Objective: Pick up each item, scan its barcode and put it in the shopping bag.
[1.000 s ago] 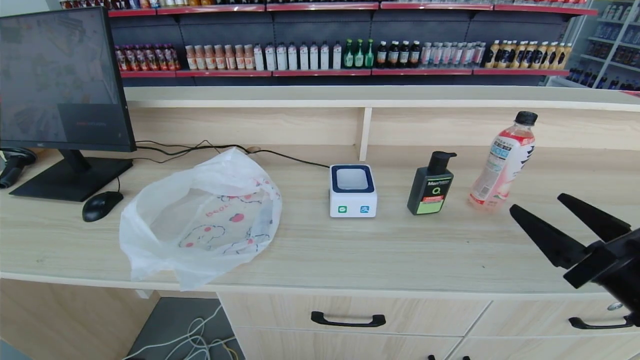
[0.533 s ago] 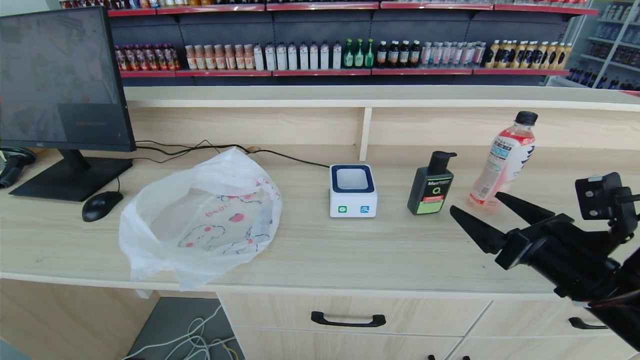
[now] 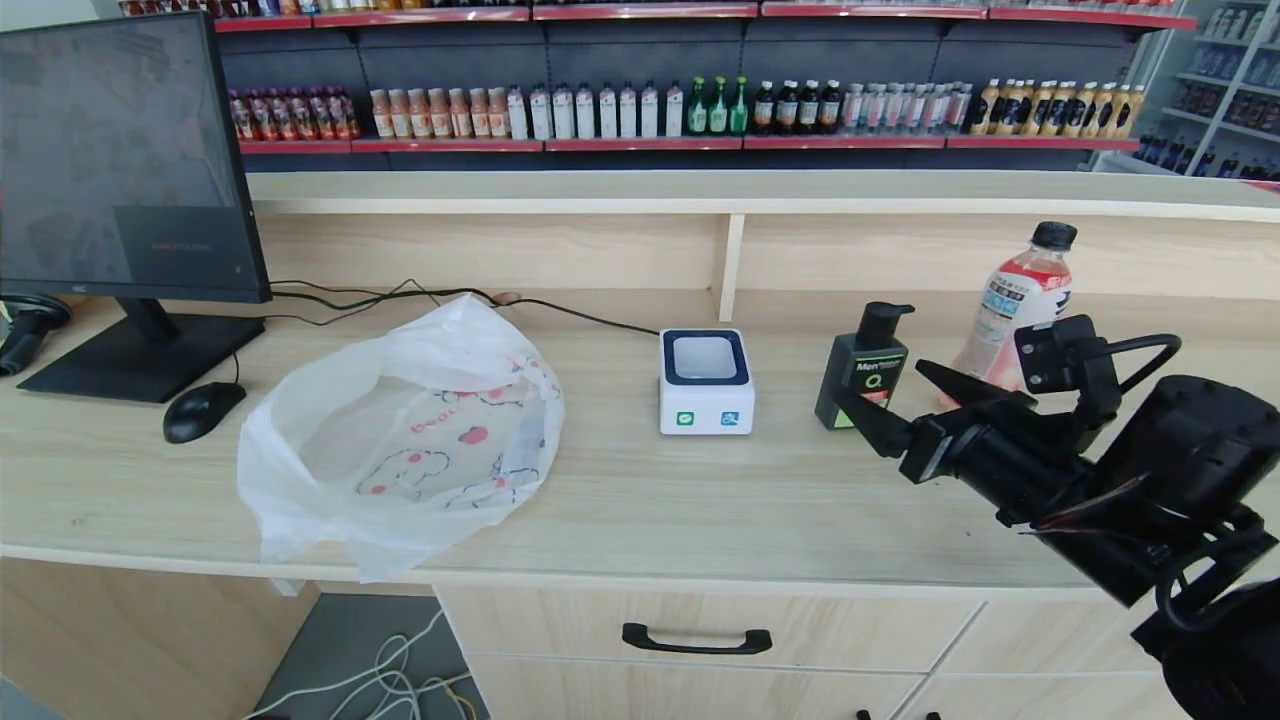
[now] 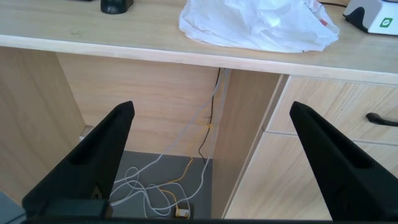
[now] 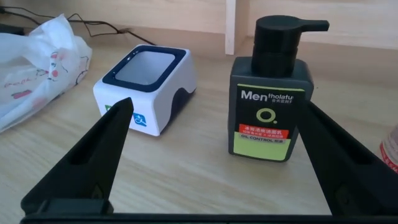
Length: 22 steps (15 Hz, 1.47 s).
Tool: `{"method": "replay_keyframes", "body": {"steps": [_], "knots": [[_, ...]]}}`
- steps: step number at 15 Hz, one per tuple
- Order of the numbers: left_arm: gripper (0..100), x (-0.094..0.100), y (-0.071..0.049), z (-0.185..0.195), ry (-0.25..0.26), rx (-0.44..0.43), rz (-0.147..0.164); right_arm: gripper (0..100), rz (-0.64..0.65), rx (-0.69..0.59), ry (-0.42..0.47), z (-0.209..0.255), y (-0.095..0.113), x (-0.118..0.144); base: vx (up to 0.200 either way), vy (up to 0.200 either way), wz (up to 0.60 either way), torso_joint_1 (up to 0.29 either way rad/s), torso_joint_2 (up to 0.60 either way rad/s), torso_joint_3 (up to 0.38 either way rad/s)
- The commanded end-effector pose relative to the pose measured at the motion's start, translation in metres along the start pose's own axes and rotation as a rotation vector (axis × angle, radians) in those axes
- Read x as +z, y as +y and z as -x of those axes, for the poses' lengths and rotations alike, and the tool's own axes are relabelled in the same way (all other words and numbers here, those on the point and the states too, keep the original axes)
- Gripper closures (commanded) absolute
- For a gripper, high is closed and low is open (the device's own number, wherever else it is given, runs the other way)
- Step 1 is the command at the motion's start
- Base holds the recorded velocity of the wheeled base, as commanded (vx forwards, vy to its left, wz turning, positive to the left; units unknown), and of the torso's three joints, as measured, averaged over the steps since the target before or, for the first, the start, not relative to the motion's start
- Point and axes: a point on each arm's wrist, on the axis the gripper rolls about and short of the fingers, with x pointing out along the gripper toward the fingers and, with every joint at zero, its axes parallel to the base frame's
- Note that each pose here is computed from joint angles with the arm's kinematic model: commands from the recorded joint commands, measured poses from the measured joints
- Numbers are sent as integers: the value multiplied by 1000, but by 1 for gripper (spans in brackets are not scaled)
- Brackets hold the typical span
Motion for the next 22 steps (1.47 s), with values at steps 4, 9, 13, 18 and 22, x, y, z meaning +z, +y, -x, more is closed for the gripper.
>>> {"method": "replay_keyframes", "body": {"steps": [4, 9, 13, 18, 22], "knots": [[0, 0, 0, 0, -1, 0, 1, 0, 0, -23, 9, -19, -9, -11, 0, 0, 0, 0, 0, 0], [0, 0, 0, 0, -2, 0, 1, 0, 7, -62, -8, -29, -22, -12, 0, 0, 0, 0, 0, 0], [0, 0, 0, 0, -2, 0, 0, 0, 7, -63, -5, -32, -23, -14, 0, 0, 0, 0, 0, 0], [0, 0, 0, 0, -2, 0, 0, 0, 15, -64, 4, -34, -23, -18, 0, 0, 0, 0, 0, 0], [0, 0, 0, 0, -5, 0, 0, 0, 16, -65, 1, -36, -24, -18, 0, 0, 0, 0, 0, 0]]}}
